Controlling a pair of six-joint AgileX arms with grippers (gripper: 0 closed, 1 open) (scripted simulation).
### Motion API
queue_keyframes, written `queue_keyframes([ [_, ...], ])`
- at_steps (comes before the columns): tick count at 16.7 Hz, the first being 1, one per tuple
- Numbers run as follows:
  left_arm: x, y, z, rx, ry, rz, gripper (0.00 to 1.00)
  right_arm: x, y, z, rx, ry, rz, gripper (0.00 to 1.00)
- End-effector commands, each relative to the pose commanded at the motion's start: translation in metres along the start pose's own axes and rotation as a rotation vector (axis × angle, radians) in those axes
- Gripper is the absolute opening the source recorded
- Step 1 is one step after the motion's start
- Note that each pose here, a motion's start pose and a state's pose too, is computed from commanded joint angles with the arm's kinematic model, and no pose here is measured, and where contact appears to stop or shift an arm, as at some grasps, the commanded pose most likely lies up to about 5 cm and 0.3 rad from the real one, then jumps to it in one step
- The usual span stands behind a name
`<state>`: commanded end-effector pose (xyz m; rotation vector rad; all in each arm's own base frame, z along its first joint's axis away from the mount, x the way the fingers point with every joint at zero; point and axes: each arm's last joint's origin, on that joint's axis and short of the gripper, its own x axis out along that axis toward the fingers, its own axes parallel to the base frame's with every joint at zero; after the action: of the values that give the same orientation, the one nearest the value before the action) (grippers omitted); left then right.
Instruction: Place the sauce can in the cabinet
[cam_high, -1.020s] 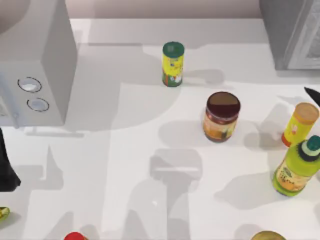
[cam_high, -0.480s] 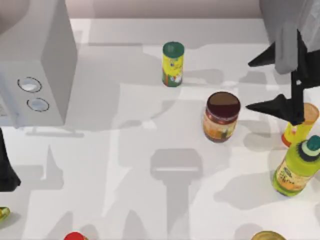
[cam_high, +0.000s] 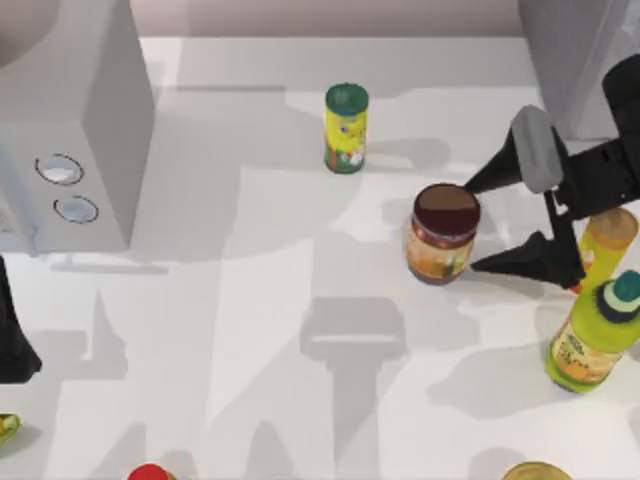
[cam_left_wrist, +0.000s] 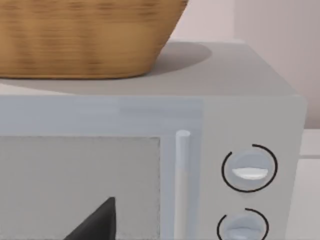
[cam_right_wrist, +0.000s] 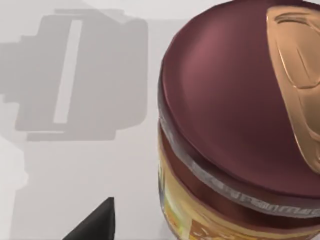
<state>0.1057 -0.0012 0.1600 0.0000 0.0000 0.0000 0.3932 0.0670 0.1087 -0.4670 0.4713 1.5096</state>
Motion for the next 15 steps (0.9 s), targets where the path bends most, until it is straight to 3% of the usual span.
queue_keyframes([
  [5,0.000,0.000,0.000,0.000,0.000,0.000,1.00,0.001,-0.001,0.003,-0.003,0.000,-0.006,1.00],
  [10,0.000,0.000,0.000,0.000,0.000,0.000,1.00,0.037,-0.002,0.019,-0.003,-0.002,0.005,1.00],
  [15,0.000,0.000,0.000,0.000,0.000,0.000,1.00,0.060,0.000,0.004,-0.001,-0.001,0.002,1.00],
])
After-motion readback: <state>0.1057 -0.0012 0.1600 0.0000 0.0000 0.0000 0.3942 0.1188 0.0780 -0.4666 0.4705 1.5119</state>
